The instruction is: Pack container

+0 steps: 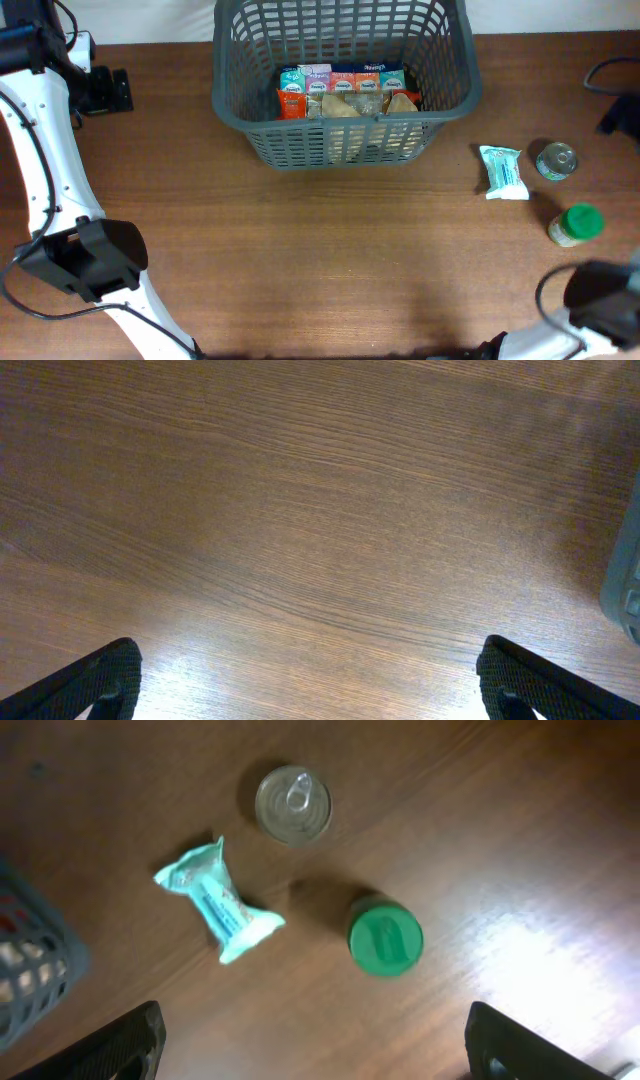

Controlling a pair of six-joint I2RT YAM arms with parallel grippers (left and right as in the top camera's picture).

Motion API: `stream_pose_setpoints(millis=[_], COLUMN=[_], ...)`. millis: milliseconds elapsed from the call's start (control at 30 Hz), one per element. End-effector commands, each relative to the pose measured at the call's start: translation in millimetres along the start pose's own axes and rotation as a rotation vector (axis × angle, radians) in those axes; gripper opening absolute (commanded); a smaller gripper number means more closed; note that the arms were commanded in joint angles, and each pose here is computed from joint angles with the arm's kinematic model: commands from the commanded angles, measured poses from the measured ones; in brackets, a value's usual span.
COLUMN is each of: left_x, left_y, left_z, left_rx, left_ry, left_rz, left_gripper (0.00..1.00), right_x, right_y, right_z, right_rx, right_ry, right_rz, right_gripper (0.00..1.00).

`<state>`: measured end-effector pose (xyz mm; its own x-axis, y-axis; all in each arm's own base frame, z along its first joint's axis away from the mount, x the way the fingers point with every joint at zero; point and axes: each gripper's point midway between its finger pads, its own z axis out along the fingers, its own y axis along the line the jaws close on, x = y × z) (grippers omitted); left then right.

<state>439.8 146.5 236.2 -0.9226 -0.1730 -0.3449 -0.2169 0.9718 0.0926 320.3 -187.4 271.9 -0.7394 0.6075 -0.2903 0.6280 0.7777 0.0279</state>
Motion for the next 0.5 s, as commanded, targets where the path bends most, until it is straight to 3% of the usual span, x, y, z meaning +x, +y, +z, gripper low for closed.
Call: stream_pose_setpoints(millis=[0, 200, 467], left_x=[0, 0, 0], left_y=[1, 1, 1], left_z=[1, 1, 1], left_rx=[0.006, 0.006, 0.006], left_ry=[0.000, 0.000, 0.000], left_rz=[-0.017, -0.017, -0.017], left_gripper=[0.99, 0.99, 0.99], right_x=[28, 38, 51], right_y=[-6, -18, -24], right_z=[31, 84, 140], right_rx=[0.036, 0.057, 0.074], right_ry=[0.103, 0.090, 0.124], right_rz=[-0.008, 0.012, 0.034], right_gripper=[0.90, 1.00, 0.99])
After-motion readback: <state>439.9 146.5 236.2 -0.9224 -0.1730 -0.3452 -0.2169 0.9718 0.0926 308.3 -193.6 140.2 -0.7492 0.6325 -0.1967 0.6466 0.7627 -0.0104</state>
